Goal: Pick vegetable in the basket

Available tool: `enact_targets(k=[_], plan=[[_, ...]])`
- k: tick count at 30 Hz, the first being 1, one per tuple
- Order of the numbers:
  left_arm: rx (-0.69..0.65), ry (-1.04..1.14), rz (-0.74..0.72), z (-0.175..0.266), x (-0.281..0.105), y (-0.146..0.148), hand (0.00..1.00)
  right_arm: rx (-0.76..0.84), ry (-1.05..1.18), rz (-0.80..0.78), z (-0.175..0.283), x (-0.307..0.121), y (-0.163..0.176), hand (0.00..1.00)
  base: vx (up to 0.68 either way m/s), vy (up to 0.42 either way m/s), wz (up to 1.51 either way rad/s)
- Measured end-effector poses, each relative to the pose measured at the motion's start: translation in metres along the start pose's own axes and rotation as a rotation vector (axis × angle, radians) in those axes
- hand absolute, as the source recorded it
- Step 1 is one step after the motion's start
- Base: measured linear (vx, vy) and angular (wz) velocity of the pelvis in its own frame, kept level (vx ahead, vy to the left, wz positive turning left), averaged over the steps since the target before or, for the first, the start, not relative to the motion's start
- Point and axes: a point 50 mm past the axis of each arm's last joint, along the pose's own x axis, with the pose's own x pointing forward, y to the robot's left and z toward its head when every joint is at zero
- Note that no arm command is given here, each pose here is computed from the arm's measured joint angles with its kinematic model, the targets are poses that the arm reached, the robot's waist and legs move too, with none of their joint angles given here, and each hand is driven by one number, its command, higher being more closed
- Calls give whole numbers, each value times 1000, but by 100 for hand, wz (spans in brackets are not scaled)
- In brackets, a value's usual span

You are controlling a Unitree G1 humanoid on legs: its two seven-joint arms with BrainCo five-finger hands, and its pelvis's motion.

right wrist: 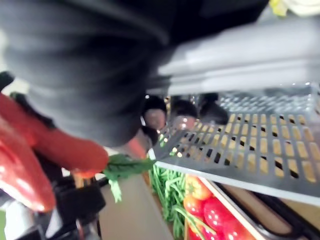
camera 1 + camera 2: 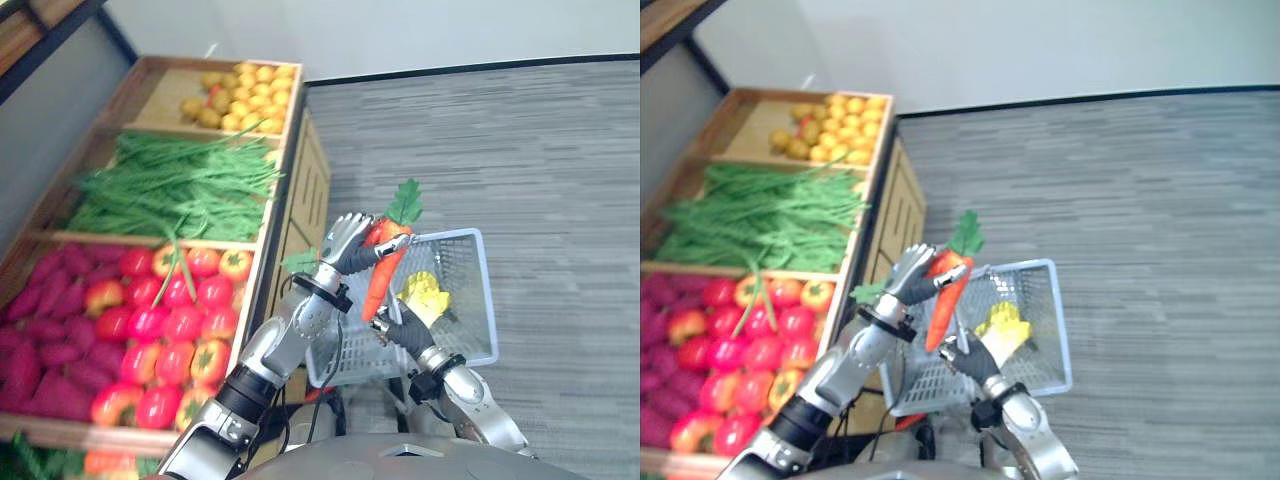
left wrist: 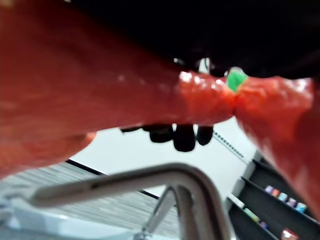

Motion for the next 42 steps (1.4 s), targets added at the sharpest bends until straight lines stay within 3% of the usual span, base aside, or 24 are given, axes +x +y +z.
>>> enact_targets(k=[6, 14, 23, 33, 42], plan=[[-57, 36, -4, -7, -1, -3, 100, 74, 10, 47, -2, 7, 14, 100, 26, 130, -75], [-34, 145, 34, -33, -5, 1, 100, 142, 25, 100, -2, 11, 33, 100, -8, -60, -72], [-84, 268, 70, -46, -10, -10, 100, 69, 78, 87, -8, 2, 20, 100, 15, -15, -18], [-15, 167, 243, -27, 13, 21, 100, -13, -2, 24, 1, -2, 10, 100, -61, 51, 17], [27, 52, 312, -8, 30, 43, 100, -25, 209, -117, -49, -23, -12, 100, -39, 57, 16]])
